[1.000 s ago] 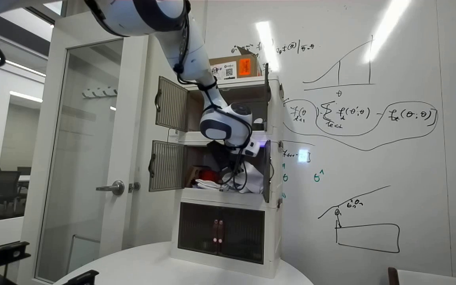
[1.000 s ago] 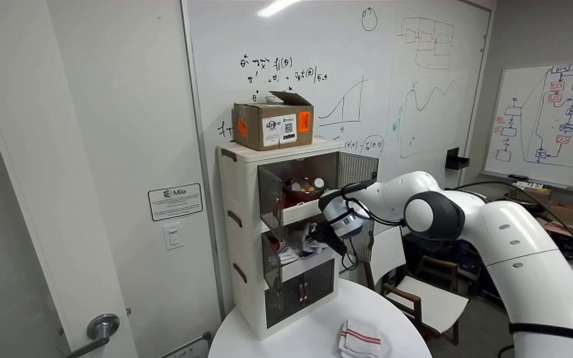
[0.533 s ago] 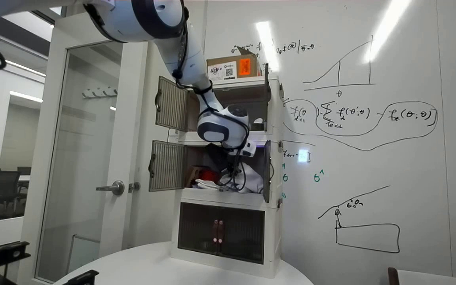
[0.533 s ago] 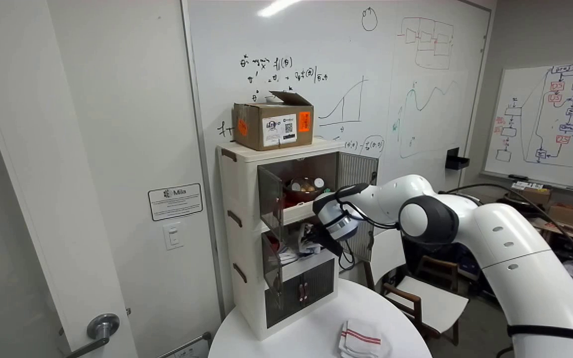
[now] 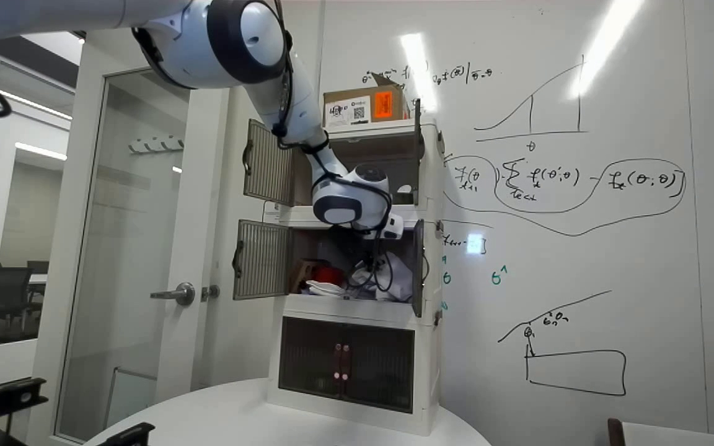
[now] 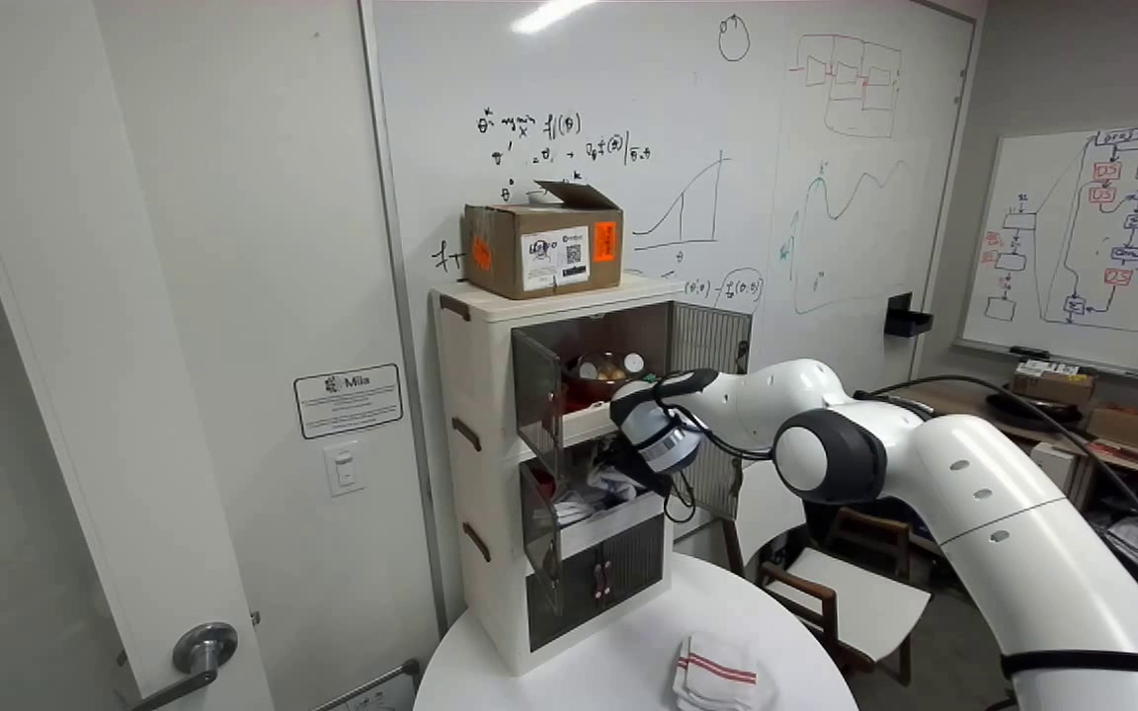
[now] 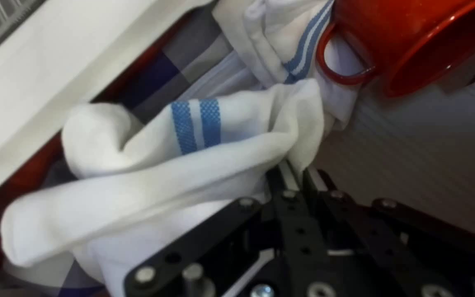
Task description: Put one towel in the middle cabinet
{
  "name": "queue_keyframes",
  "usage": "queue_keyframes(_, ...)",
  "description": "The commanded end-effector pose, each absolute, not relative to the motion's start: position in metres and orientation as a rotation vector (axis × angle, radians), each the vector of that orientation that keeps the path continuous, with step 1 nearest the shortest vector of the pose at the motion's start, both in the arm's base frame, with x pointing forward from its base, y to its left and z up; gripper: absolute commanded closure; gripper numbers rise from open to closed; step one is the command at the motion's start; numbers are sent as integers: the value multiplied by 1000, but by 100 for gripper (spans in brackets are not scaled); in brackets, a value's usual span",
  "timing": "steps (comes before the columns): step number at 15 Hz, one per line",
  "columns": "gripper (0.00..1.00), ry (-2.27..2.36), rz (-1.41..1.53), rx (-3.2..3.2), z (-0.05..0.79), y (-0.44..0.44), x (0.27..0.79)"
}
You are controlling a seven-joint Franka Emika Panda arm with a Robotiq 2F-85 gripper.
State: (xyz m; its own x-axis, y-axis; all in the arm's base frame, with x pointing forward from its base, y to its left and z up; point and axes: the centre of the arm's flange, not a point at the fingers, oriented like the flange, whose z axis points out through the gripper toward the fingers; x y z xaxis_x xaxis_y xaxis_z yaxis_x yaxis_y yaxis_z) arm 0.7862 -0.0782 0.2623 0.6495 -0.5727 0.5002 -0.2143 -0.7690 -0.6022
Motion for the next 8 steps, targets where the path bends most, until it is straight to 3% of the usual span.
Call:
queue_keyframes(1,98,624,-1039,-2348,276,-79,819)
queue_keyframes(8,98,602,-1031,-2345,270,-73,823)
